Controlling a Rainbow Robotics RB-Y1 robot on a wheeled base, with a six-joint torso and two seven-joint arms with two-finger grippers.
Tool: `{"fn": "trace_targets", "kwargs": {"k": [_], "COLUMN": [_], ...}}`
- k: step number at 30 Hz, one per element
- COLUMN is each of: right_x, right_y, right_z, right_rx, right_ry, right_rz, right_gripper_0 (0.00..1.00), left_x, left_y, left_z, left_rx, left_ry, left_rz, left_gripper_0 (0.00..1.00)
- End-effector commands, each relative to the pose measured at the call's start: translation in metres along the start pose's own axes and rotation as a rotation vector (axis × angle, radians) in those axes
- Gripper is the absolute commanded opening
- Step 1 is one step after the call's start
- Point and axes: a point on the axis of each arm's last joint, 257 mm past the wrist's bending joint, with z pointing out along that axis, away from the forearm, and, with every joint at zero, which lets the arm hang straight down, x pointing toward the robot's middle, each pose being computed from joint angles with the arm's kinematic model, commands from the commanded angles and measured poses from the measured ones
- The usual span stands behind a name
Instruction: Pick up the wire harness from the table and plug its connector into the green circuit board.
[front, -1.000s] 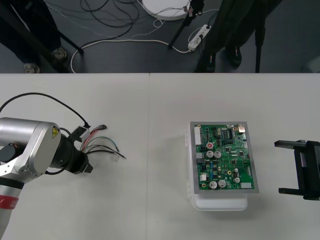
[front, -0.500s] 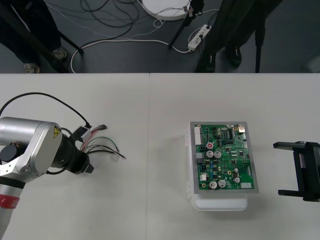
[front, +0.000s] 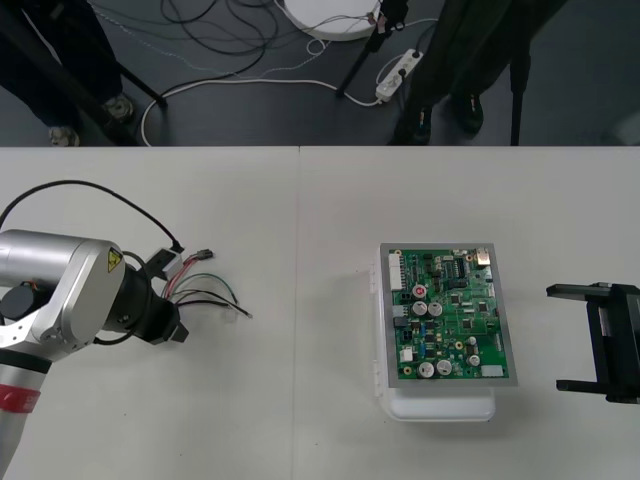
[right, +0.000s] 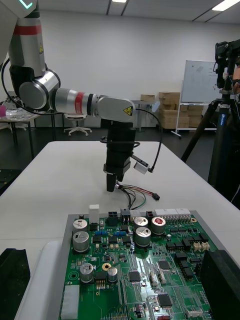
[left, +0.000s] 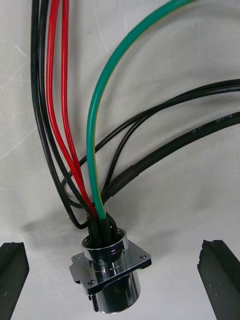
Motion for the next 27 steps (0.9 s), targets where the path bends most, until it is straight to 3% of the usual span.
{"fn": "trace_targets", "kwargs": {"k": [1, 27], "right_x": [-0.0119, -0.0094], "right_y": [-0.0073, -0.0086], "right_z": [0.0026, -0.0004], "right_rx": [-0.013, -0.006], "right_ry": [-0.022, -0.011], "right_rz": [-0.034, -0.027], "right_gripper_0": [1.00, 1.00], "left_x": [-0.0163, -0.0177], "left_y": [-0.0084, -0.0021], "left_z": [-0.0084, -0.0002], "left_rx": [0.002, 0.004], "left_ry": [-0.004, 0.015], "left_rz": [0.045, 0.033], "left_gripper_0": [1.00, 1.00]}}
